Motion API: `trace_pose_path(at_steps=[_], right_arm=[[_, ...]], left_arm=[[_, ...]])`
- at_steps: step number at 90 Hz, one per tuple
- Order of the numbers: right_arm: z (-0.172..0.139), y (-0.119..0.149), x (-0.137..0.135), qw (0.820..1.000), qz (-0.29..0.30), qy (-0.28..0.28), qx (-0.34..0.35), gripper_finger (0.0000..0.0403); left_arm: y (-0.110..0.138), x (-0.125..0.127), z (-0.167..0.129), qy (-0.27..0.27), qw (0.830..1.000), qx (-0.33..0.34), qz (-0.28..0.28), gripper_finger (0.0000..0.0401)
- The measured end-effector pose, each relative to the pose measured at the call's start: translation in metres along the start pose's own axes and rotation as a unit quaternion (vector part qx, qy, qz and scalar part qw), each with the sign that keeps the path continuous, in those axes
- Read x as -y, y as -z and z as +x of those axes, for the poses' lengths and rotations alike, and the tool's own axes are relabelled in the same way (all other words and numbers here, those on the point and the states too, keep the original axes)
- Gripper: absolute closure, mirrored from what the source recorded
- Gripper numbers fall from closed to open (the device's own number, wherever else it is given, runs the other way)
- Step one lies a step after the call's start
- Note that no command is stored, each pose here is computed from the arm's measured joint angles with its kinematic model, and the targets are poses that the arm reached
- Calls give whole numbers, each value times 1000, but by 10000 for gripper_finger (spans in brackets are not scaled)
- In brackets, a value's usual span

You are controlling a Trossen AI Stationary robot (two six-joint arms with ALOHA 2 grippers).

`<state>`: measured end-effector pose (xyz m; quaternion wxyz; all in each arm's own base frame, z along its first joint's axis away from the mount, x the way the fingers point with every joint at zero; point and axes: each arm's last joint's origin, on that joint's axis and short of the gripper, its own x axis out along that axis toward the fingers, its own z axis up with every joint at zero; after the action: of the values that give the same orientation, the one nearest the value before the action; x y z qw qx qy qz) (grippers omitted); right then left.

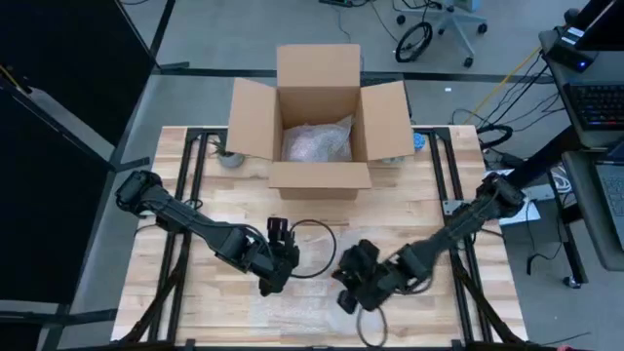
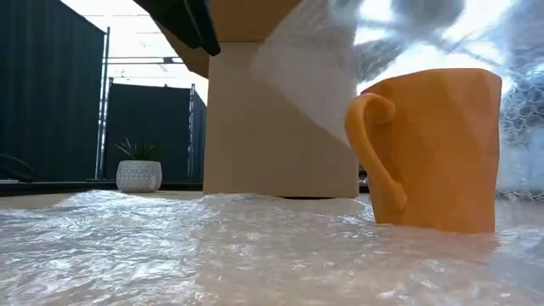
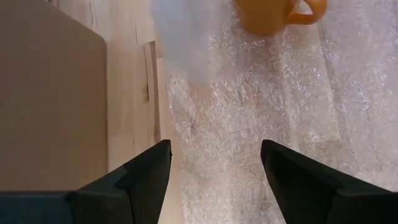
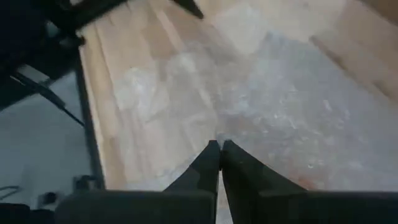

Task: Wrap mug
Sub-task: Wrap the orange mug with transparent bubble wrap

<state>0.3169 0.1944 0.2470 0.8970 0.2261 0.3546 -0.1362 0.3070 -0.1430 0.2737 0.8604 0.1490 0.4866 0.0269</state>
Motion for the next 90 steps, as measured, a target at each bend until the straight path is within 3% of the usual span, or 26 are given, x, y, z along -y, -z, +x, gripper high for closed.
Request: trace_pose_path(at_steps=[22, 41, 57, 76, 90], right_arm=[[39, 12, 3, 999, 19, 20, -28, 372], [43, 11, 2, 1000, -4, 13, -20, 299], [42, 12, 1, 1000, -18, 11, -21, 258], [41, 15, -1, 999, -36, 8, -23, 246], [41, 15, -1, 999, -40, 9, -22, 245]], left_arm=[[-3, 1, 0, 3, 1000, 16, 7, 163], [-20, 7, 6, 17, 992, 128, 11, 163], [-19, 9, 30, 47, 975, 217, -11, 163], [-2, -5, 62, 66, 960, 268, -52, 163], [8, -9, 91, 81, 958, 269, -60, 163]])
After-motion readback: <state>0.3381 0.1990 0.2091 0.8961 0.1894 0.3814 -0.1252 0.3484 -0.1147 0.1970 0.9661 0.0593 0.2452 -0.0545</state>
